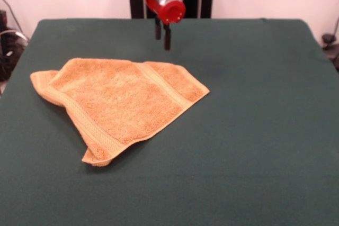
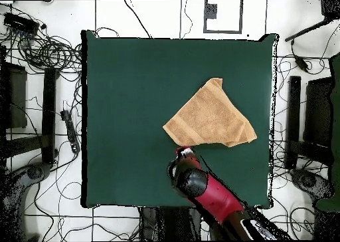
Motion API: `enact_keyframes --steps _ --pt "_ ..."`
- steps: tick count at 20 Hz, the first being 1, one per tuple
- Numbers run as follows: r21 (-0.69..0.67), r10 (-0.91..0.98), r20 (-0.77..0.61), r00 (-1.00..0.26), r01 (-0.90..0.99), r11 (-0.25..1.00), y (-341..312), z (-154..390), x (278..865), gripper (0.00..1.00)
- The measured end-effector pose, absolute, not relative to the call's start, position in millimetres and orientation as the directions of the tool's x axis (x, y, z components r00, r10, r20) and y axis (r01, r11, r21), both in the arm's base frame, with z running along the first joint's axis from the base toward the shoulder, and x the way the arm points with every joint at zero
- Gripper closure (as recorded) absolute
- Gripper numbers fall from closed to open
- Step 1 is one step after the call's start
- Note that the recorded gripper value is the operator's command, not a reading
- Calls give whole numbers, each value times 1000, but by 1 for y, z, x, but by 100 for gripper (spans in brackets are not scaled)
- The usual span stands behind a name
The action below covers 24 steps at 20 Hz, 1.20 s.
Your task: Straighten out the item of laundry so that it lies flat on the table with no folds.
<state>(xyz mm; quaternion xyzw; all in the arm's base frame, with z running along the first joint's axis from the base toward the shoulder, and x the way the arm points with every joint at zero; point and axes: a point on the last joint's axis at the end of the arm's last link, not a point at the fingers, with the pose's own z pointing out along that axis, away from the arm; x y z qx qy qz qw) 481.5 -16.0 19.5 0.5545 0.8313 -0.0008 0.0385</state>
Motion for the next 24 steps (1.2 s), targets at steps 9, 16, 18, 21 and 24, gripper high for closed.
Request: enact_keyframes --steps 9,16,18,21,24 --pt "49 915 -53 -400 914 402 -3 22 481 0" --pt "45 909 -49 -413 909 415 8 21 480 0" --pt "45 908 -49 -416 907 418 11 21 480 0" --pt "45 907 -49 -419 906 421 15 21 480 0" --pt "45 904 -49 -424 903 426 20 21 481 0"
